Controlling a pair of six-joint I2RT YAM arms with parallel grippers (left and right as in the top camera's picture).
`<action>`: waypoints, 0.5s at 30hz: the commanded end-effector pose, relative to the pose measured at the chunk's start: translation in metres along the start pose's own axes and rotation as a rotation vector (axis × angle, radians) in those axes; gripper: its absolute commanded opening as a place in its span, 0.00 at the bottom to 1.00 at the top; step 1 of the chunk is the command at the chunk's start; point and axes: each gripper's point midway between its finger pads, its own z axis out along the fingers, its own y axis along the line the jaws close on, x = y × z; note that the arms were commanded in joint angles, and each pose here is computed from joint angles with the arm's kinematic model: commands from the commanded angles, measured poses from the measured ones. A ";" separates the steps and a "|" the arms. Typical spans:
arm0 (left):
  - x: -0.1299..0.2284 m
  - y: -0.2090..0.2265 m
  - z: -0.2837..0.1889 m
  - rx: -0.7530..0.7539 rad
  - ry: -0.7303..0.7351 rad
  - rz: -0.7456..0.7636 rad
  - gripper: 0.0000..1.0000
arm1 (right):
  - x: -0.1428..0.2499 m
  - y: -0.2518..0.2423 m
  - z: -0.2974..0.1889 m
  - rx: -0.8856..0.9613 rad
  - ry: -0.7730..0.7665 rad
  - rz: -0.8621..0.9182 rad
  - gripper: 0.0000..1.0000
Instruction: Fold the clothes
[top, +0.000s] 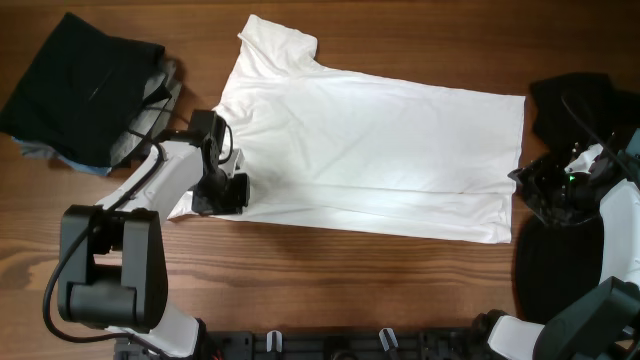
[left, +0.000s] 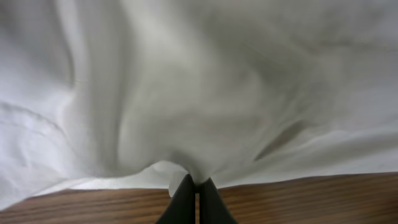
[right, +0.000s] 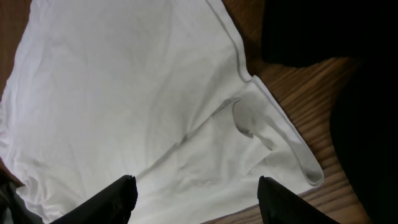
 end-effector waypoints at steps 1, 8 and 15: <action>-0.035 -0.015 -0.031 0.036 -0.145 0.039 0.04 | -0.007 0.002 -0.007 0.003 -0.036 -0.025 0.67; -0.095 -0.030 -0.045 0.070 -0.398 0.107 0.04 | -0.007 0.002 -0.007 0.003 -0.036 -0.025 0.67; -0.118 -0.060 -0.036 0.092 -0.477 0.195 0.04 | -0.008 0.002 -0.007 0.003 -0.036 -0.025 0.67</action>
